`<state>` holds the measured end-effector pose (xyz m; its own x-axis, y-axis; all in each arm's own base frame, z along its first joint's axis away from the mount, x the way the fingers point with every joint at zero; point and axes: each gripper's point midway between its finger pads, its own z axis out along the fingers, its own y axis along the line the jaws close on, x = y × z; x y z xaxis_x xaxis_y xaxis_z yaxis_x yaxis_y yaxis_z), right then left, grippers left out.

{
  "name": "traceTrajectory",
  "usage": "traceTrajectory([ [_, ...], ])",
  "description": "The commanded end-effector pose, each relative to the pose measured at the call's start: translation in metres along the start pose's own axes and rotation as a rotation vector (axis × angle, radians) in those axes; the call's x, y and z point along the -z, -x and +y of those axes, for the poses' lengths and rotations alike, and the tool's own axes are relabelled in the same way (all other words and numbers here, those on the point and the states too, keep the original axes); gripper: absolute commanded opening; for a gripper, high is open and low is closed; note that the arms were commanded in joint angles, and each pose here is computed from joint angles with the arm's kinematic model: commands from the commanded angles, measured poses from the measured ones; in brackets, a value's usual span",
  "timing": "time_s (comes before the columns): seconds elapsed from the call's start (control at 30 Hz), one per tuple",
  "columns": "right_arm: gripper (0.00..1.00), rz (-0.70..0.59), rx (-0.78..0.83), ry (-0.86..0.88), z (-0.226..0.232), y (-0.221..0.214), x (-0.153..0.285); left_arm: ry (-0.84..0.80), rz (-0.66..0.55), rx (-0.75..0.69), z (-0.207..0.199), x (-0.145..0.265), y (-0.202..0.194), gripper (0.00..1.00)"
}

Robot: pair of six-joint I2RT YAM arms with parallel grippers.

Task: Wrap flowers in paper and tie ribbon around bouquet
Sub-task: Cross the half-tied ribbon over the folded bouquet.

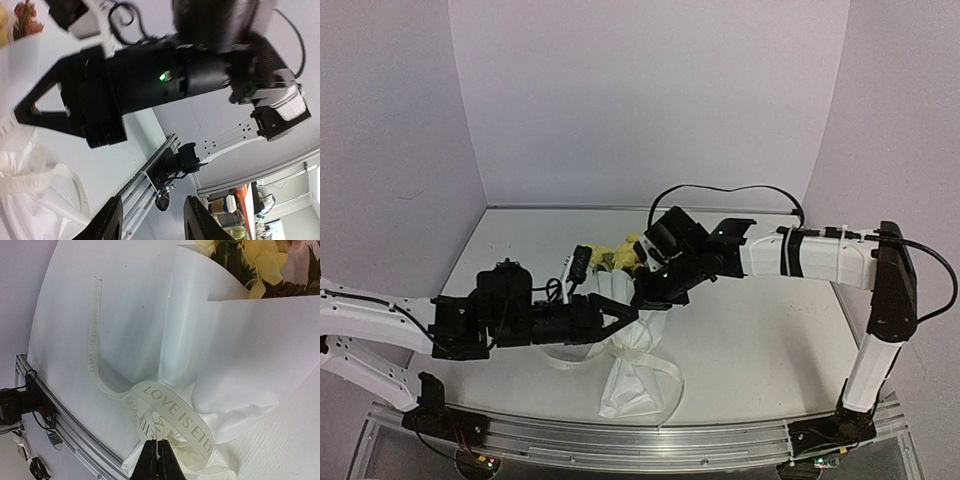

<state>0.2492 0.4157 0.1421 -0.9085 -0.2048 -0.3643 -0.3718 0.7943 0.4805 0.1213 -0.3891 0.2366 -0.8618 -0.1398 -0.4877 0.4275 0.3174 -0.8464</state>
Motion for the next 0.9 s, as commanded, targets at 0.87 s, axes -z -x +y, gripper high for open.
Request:
traceTrajectory([
  [0.87, 0.00, -0.071, -0.078, 0.094, 0.034, 0.011, 0.006, 0.207, 0.135, -0.539, 0.112, -0.036, 0.053, 0.49],
])
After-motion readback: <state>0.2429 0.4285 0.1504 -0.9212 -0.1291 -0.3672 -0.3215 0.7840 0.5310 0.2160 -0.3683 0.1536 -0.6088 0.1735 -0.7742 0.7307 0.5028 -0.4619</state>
